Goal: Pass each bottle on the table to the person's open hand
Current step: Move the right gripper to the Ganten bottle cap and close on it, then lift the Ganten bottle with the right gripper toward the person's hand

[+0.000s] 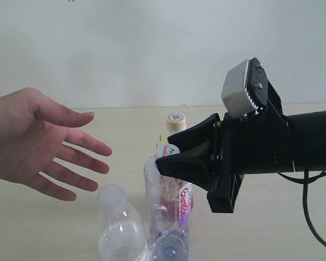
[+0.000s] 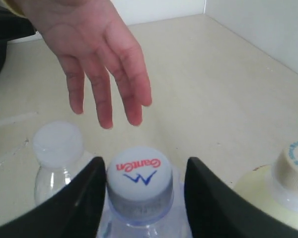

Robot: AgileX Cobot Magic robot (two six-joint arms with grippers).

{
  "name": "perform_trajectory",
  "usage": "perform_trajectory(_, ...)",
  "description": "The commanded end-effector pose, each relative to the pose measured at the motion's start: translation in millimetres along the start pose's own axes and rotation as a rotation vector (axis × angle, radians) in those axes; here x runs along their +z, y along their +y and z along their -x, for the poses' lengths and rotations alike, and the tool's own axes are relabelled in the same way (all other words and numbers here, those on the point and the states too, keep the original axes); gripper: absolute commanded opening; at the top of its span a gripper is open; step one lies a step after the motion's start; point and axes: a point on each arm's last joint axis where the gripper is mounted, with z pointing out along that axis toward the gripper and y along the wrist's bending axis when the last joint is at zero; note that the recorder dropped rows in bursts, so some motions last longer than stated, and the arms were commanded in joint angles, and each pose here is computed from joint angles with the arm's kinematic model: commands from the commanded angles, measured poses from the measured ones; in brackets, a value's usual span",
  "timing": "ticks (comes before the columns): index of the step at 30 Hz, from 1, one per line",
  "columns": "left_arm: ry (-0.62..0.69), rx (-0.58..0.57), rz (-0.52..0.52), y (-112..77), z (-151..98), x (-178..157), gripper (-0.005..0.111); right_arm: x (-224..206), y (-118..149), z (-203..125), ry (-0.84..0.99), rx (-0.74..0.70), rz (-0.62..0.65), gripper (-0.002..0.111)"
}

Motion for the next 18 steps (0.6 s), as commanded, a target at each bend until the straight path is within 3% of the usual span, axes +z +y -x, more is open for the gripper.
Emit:
perform_trajectory(1, 0.008, 0.002, 0.001, 0.0, -1.5, 0.6, 0.004, 0.8, -0.9, 0.5, 0.003, -0.012, -0.005, 0.049)
perform_trajectory(4, 0.008, 0.002, 0.001, 0.0, -1.5, 0.6, 0.004, 0.8, -1.5, 0.2, 0.007, -0.012, -0.011, 0.055)
perform_trajectory(7, 0.008, 0.002, 0.001, 0.0, -1.5, 0.6, 0.004, 0.7, -2.4, -0.3, 0.013, -0.012, -0.021, 0.052)
perform_trajectory(18, 0.008, 0.002, 0.001, 0.0, -1.5, 0.6, 0.004, 0.8, -1.9, 0.0, 0.010, -0.012, -0.015, 0.000)
